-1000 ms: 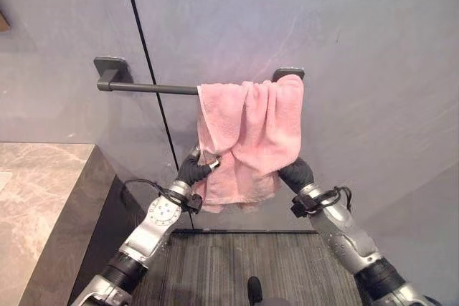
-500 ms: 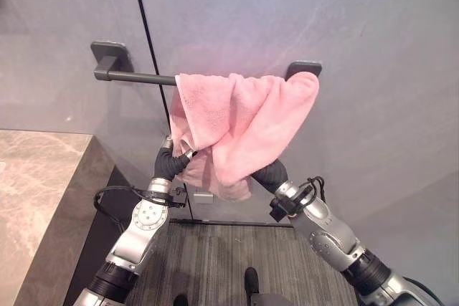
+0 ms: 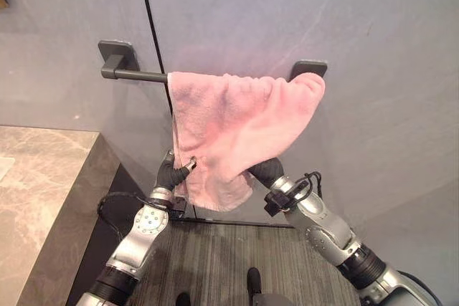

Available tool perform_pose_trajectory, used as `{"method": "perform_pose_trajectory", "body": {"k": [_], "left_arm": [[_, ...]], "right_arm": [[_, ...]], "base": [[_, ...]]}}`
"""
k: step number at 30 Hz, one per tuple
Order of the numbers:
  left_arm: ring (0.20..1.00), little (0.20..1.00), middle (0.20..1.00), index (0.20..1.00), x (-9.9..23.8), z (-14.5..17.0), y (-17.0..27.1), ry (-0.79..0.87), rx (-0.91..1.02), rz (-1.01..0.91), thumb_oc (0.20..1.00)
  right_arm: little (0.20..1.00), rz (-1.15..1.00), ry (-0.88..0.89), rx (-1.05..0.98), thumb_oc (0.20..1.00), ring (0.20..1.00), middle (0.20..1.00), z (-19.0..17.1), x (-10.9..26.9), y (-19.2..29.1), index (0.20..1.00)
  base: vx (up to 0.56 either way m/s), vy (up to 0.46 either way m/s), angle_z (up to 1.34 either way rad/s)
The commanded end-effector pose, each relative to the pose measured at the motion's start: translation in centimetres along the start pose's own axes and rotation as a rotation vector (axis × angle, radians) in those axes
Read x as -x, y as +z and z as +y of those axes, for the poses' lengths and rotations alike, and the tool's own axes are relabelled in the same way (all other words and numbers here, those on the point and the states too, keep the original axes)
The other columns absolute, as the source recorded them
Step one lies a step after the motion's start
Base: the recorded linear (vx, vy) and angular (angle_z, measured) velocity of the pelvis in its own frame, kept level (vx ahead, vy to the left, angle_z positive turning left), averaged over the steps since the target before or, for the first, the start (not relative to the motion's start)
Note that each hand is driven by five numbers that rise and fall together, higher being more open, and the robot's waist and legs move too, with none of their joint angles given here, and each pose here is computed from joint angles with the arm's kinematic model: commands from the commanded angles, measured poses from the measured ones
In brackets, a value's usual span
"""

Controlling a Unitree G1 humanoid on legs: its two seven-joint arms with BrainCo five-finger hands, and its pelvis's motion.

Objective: Put brush and paste in cup on sink, flatten towel.

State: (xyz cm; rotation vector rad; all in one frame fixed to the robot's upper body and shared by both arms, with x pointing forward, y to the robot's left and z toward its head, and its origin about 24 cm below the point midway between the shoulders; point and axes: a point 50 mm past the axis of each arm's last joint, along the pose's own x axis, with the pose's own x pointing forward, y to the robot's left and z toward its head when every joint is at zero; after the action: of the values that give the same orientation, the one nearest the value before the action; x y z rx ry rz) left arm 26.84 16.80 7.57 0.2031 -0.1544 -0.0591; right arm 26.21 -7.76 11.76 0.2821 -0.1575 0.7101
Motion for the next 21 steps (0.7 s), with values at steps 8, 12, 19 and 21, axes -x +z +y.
{"method": "perform_pose_trajectory", "body": {"k": [8, 12, 19, 21], "left_arm": [[0.2, 0.2, 0.2, 0.2, 0.2, 2.2, 6.9, 0.232, 0.165, -0.394, 0.2], [0.2, 0.2, 0.2, 0.2, 0.5, 2.6, 7.4, 0.346, 0.079, -0.434, 0.2], [0.2, 0.2, 0.2, 0.2, 0.9, 3.0, 6.3, 0.434, 0.099, -0.392, 0.2], [0.2, 0.2, 0.2, 0.2, 1.0, 2.9, 6.0, 0.433, 0.105, -0.374, 0.2]], "right_arm": [[0.2, -0.322, 0.215, 0.003, 0.2, 0.2, 0.2, 3.8, 0.2, 6.1, 0.2], [0.2, -0.347, 0.335, 0.012, 0.2, 0.2, 0.2, 6.4, -1.5, 7.2, 0.2], [0.2, -0.382, 0.444, 0.116, 0.2, 0.2, 0.2, 8.7, -2.2, 8.3, 0.2], [0.2, -0.384, 0.453, 0.135, 0.2, 0.2, 0.2, 8.9, -2.3, 8.2, 0.2]], "base": [[-0.01, -0.005, -0.03], [-0.03, -0.001, -0.13], [-0.01, -0.002, 0.02], [-0.02, 0.005, 0.1]]}}
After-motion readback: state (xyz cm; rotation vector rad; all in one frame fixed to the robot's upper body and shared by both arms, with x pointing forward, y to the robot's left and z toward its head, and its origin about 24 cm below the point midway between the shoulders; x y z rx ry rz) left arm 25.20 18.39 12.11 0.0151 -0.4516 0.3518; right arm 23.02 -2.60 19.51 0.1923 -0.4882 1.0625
